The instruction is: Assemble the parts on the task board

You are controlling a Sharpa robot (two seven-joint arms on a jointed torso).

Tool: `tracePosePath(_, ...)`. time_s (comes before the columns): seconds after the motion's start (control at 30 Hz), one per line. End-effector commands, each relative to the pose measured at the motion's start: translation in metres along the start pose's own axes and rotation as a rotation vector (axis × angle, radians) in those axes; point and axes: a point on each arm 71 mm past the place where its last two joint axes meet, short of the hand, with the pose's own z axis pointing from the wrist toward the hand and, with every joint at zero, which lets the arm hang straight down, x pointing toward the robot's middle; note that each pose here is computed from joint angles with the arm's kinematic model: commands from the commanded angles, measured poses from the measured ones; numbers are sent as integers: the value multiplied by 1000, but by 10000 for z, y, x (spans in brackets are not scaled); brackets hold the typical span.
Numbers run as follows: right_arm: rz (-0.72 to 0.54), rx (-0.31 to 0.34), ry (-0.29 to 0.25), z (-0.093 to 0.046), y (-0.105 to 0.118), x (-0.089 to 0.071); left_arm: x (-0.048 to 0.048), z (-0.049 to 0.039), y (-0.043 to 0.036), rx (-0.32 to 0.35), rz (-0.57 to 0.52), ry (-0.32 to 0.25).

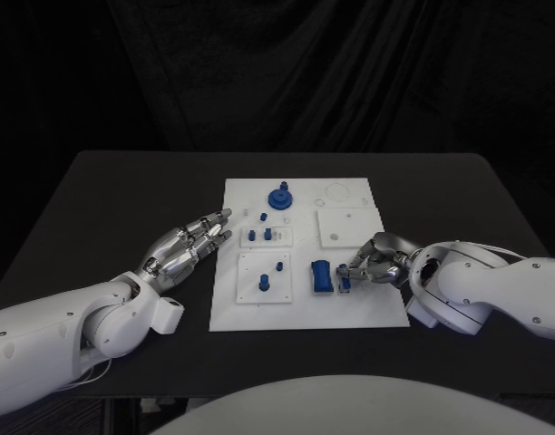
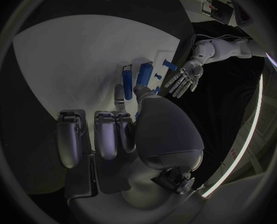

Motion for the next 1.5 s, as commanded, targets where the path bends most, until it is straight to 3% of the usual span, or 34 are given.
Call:
tracePosePath(0.03,-21,18,2,3,-16,11,26,8,9,-3,-13,19)
tracePosePath(0.3,-33,23,2,9,-17,13,26,13,18,-9,-14,21)
tracePosePath(0.57,-32,9,-40,-2,-31,-32,22,11,23,-13,-15,21)
tracePosePath(0.67,-31,-26,-85,-18,-23,-73,21,9,23,-12,-15,21)
tracePosePath(0.83,-46,-159,-206,-87,25,-182,14,1,21,-11,-14,18)
tracePosePath(1.0,-67,-272,-264,-166,57,-237,9,-3,19,-10,-12,15)
tracePosePath(1.17,-95,-318,-240,-206,35,-222,1,-5,20,-10,-11,13)
tracePosePath(1.5,-131,-336,-173,-207,-60,-109,-9,-17,16,-9,-9,9)
